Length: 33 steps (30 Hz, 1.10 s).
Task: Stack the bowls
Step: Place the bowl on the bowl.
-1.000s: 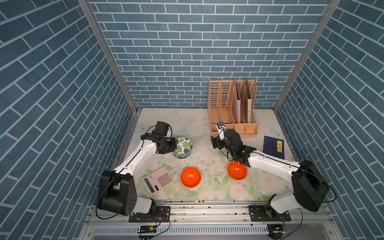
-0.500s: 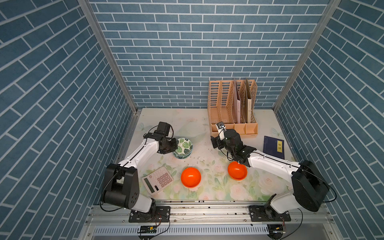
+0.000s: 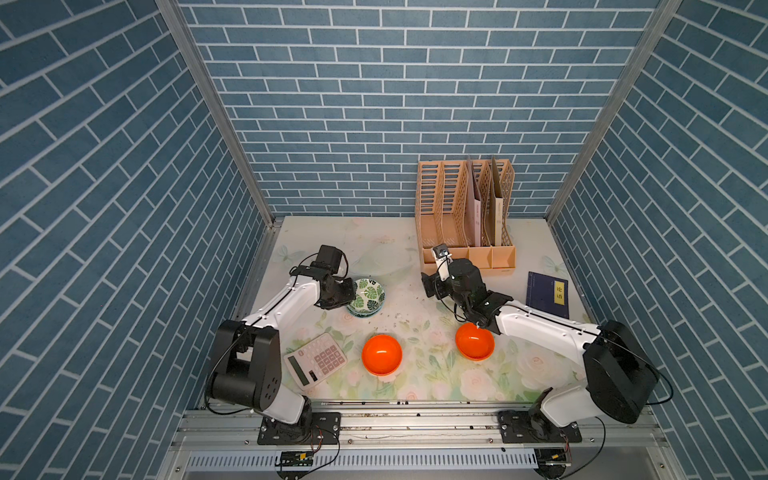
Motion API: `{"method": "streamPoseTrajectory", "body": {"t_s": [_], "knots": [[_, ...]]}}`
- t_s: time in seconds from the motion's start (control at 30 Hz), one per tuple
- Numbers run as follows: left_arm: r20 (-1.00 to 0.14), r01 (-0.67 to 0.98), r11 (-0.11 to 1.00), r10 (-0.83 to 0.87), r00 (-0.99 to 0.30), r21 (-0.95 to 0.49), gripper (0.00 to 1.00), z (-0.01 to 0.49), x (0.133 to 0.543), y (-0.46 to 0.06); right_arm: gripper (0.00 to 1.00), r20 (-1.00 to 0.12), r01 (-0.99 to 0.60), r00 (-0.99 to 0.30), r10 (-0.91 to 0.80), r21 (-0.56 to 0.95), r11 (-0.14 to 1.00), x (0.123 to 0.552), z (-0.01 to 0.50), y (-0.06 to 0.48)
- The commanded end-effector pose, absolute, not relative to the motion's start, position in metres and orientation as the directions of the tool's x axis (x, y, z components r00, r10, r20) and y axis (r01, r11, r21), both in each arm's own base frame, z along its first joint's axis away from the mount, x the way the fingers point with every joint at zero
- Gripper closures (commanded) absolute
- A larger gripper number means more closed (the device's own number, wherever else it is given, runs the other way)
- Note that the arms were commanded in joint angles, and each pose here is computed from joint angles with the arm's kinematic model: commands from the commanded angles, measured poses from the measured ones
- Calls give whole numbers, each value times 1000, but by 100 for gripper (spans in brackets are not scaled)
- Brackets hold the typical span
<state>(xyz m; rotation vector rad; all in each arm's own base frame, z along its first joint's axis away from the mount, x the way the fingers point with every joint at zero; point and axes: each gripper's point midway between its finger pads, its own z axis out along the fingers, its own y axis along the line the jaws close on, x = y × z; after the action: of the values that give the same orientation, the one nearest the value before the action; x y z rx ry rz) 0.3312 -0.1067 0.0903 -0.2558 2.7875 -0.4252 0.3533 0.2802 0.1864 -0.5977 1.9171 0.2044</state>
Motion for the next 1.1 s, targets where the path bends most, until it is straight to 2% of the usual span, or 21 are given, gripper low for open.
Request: {"method": "streamPoseTrajectory", "body": {"t_s": [0.0, 0.5, 0.7, 0.97, 1.07], "knots": [[-275, -133, 938, -226, -934, -320, 100, 87, 335, -107, 4, -909, -499, -286, -302, -128, 857, 350, 195, 278], [-259, -146, 941, -230, -938, -306, 100, 78, 336, -105, 4, -911, -502, -284, -299, -125, 856, 348, 196, 277], [-258, -151, 945, -229, -939, -290, 86, 76, 336, -102, 4, -915, -502, -277, -293, -122, 856, 348, 200, 277], [-254, -153, 949, -226, -941, -277, 82, 76, 335, -100, 4, -919, -503, -270, -286, -119, 856, 346, 204, 276], [-260, -152, 951, -224, -939, -269, 74, 78, 335, -98, 4, -919, -504, -270, -286, -118, 856, 346, 204, 276]]}}
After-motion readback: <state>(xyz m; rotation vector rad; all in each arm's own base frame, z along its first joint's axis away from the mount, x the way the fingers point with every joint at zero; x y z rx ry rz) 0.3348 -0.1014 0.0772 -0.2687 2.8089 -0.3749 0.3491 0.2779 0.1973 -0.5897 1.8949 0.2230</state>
